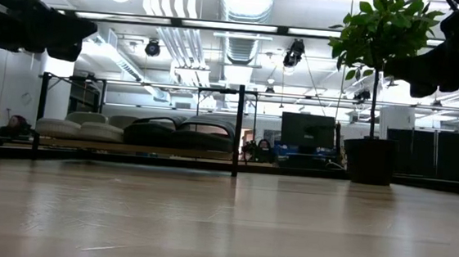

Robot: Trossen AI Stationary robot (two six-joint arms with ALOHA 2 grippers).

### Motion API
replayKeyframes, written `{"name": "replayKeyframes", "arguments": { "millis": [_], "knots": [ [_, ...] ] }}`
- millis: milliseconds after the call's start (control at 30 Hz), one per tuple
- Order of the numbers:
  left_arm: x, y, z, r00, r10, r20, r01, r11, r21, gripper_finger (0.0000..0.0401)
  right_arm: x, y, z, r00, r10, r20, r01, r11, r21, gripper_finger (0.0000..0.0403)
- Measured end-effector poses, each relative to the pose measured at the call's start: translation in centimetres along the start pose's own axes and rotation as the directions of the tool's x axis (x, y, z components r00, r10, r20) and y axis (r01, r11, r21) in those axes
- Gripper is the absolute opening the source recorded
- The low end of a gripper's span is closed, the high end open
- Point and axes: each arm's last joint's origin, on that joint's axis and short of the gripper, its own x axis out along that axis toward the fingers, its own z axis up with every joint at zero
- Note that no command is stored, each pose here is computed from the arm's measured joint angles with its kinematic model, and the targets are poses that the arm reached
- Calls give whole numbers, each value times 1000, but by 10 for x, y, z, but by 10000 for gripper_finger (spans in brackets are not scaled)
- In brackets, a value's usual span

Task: Pick and place slides into the shelf
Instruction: Return to Home Position

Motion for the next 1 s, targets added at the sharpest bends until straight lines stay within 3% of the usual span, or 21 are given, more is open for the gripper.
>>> {"name": "replayKeyframes", "arguments": {
  "millis": [1000],
  "knots": [
    [1,0,-2,1000,-1,-19,1,1000,3,0,1,0,-1,1000,0,-12,-1,1000,-24,8]
  ]
}}
